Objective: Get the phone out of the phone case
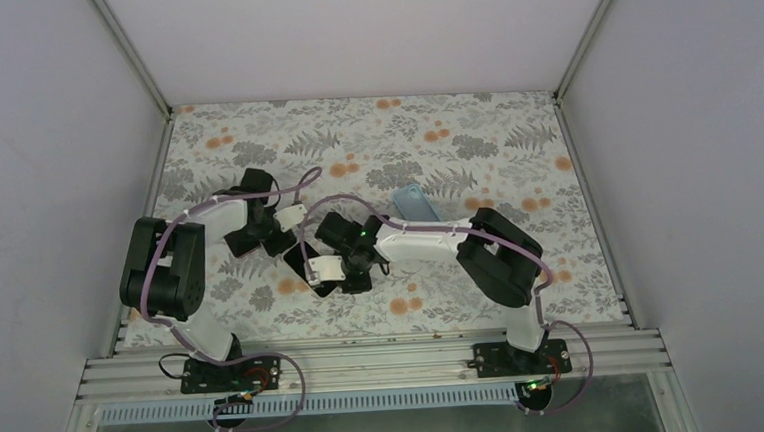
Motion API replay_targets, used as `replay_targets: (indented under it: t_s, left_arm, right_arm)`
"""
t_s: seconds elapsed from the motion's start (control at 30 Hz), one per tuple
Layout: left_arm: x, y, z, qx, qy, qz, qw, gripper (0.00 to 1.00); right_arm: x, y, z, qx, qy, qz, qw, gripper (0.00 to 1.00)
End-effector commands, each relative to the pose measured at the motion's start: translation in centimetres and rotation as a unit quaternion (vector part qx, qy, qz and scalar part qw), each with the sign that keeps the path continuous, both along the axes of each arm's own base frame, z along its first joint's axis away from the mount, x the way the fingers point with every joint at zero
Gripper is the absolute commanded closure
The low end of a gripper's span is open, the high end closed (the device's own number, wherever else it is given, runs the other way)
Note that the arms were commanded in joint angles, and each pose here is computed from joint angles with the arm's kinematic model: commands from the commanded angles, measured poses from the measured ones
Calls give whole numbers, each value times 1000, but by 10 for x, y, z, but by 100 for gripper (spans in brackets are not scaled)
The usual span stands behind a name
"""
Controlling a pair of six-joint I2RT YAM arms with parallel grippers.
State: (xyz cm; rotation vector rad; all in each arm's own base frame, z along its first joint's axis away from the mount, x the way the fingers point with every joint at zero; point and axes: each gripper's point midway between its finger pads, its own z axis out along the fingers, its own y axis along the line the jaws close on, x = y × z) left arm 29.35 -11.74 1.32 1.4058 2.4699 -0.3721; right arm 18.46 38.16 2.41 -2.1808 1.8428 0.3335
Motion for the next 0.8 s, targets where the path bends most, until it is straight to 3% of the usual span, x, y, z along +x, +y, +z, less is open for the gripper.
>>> replay_targets:
  t_s: [0.0,0.23,0.27,0.3,0.4,0.5,0.53,0.57,0.77]
  left_arm:
    - [-80,8,-24,20,155,-14,988,98]
    - [-84,14,-15,33,152,-16,988,98]
    - [-82,15,-13,36,147,-13,988,97]
    - [-77,16,-10,40,137,-10,990,93]
    - [-53,21,5,41,98,10,994,52]
    - [-21,33,23,41,57,41,997,21]
    - [-7,42,28,48,41,59,996,6]
    - [5,49,34,50,27,78,995,1]
    - [73,105,92,30,-74,196,977,0]
  right_arm:
    - [90,-10,30,15,-161,-79,984,96]
    - [80,-14,62,23,-140,-82,986,96]
    - [76,-13,68,26,-127,-84,988,93]
    - [70,-10,73,32,-104,-85,990,85]
    - [47,-2,82,36,-40,-80,995,55]
    - [23,4,82,39,6,-67,997,29]
    - [15,5,79,31,24,-63,997,10]
    - [11,6,77,24,34,-69,997,1]
    - [-1,15,69,22,61,-82,995,0]
